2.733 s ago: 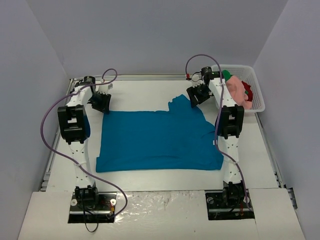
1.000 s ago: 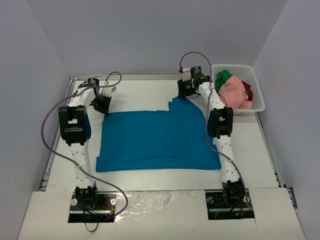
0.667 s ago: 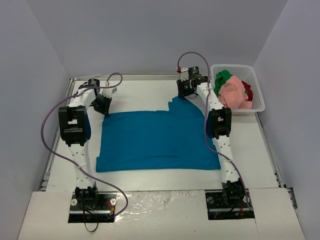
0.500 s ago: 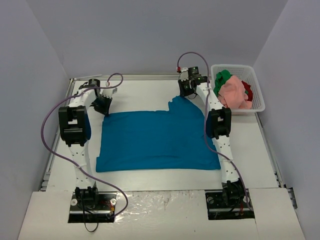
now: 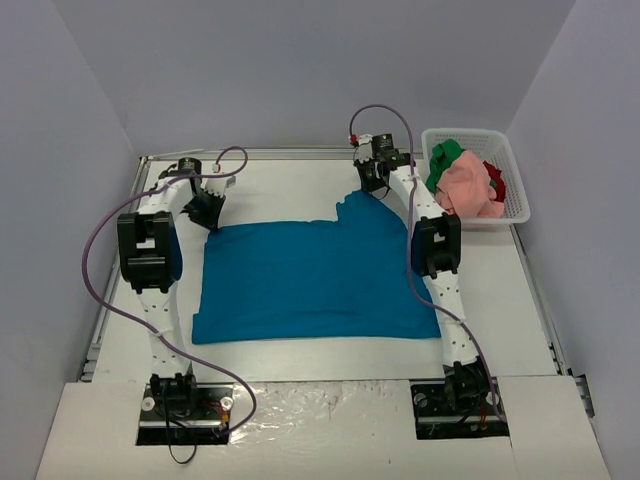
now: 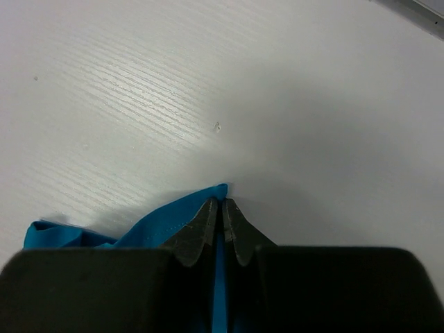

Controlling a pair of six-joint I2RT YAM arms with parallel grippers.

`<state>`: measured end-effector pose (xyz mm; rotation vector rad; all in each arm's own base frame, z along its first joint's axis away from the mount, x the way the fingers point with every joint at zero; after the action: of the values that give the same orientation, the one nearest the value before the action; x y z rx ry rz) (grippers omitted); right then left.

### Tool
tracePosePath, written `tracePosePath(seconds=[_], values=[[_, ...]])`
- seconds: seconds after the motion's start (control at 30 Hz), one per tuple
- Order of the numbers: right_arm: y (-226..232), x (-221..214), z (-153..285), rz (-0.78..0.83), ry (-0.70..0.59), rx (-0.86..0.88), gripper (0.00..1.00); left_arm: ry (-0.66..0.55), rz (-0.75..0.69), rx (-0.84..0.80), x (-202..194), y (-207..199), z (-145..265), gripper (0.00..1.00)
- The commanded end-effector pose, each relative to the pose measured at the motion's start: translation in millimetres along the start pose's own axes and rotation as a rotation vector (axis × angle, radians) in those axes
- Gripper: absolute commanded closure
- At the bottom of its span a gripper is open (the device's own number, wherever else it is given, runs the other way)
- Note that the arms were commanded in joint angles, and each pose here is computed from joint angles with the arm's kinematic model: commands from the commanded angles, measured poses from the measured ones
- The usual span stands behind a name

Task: Fold and stack the t-shirts
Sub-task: Grap the side of the flattened tshirt furthest away from the robot with both arms, then fold the other side of the tshirt into a rectangle

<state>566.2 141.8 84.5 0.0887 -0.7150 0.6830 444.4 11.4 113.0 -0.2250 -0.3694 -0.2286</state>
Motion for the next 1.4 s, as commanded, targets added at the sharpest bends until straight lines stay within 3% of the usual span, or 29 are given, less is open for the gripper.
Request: tracePosePath(seconds=[0.0,0.27,0.63,1.37], values=[[2.3,-31.5,4.4,0.015,0.173,-0.006,1.00,0.023,0.009,0.025,-5.3,-7.6,13.6,0.98],[-16.7,17.9,79.7,0.026,0.036,-0.066,1.00,-0.034,-0.004,0.050,9.1,-17.2,47.1,0.98],[-17.0,36.8,129.6,0.044,-0.020,-0.090,1.00,-0.082,-0.019,0.045,10.7,-28.0,70.5,0.97],[25.8,0.3,251.5,0.047,0.005,0.005,1.00,-0.162,-0.072,0.020,-31.0,-54.0,124.8,0.98]])
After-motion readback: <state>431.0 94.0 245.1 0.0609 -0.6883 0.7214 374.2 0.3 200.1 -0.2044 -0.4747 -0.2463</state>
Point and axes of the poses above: each gripper's point midway between its finger pads, its own z axis back along the fingers, its own y axis along the line the jaws close on, x = y × z, the point moved 9 cm from there along z, back along the fingers, and after that the axes turned 13 degrees about z, right-handed, at the moved point
